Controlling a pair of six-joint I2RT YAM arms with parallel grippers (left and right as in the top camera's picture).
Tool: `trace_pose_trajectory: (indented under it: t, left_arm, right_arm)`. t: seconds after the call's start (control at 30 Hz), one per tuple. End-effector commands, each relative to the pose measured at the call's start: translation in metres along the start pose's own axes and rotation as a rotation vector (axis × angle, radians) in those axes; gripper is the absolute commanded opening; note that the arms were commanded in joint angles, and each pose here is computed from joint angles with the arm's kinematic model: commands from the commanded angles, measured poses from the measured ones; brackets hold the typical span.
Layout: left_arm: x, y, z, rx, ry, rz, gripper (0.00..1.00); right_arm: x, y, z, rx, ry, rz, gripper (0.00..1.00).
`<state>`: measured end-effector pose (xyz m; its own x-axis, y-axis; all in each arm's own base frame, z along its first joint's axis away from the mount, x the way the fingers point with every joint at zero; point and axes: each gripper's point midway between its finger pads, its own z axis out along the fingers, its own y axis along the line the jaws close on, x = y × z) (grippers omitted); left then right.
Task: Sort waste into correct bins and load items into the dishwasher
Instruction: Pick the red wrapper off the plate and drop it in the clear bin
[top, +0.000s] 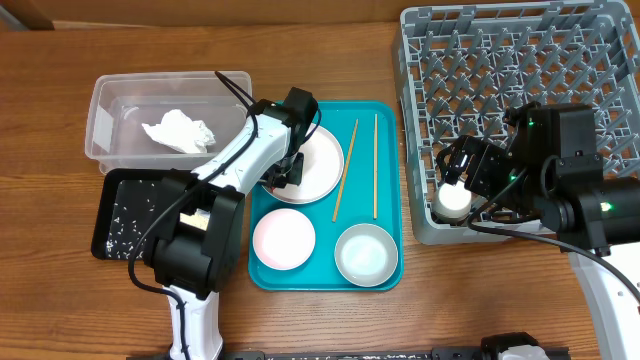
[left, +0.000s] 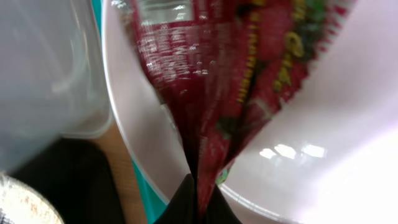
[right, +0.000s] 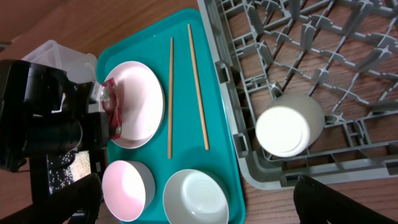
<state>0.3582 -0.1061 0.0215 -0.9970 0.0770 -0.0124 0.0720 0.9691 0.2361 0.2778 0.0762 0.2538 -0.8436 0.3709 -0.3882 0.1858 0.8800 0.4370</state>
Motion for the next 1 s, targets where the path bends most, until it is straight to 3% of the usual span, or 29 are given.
trace_pose_trajectory:
  t: [0.0, 0.13, 0.27, 0.37, 0.5, 0.53, 0.6, 0.63, 0.7, 0.8, 0.97]
  left_arm:
    - [-0.013, 0.000, -0.037, 0.048, -0.048, -0.027, 0.04]
    - [-0.033, 0.017, -0.101, 0.067, -0.195, -0.068, 0.04]
    - [-0.054, 0.063, -0.154, 0.066, -0.379, -0.189, 0.04]
    - [-0.055, 0.099, -0.145, 0.051, -0.361, -0.273, 0.04]
    - [-0.050, 0.132, -0.100, 0.028, -0.263, -0.356, 0.05]
    - [-0.050, 0.138, -0.091, 0.023, -0.248, -0.373, 0.20]
    - [-0.050, 0.143, -0.077, 0.061, -0.210, -0.385, 0.63]
    - [-0.050, 0.141, -0.074, 0.101, -0.200, -0.368, 0.70]
    - [-0.049, 0.137, -0.078, 0.166, -0.194, -0.328, 0.73]
    - [-0.046, 0.138, -0.101, 0.196, -0.205, -0.316, 0.65]
    - [-0.028, 0.120, -0.173, 0.247, -0.320, -0.225, 0.64]
  right_arm:
    - [-0.004, 0.002, -0.003, -0.008, -0.016, -0.007, 1.00]
    - [-0.004, 0.002, -0.003, -0.008, -0.016, -0.007, 1.00]
    - [-0.004, 0.002, -0.003, -0.008, -0.016, -0.007, 1.00]
    - [-0.004, 0.002, -0.003, -0.008, -0.016, -0.006, 1.00]
    - [-0.004, 0.002, -0.003, -0.009, -0.017, -0.006, 1.00]
    - [-0.004, 0.002, -0.003, -0.009, -0.017, -0.007, 1.00]
    - [-0.004, 0.002, -0.003, -0.009, -0.017, -0.007, 1.00]
    - [-0.004, 0.002, -0.003, -0.009, -0.017, -0.006, 1.00]
    - [-0.004, 0.002, -0.003, -0.009, -0.017, -0.007, 1.00]
    - [-0.005, 0.002, -0.003, -0.009, -0.018, -0.007, 1.00]
    - [-0.005, 0.003, -0.003, -0.010, -0.020, -0.007, 1.00]
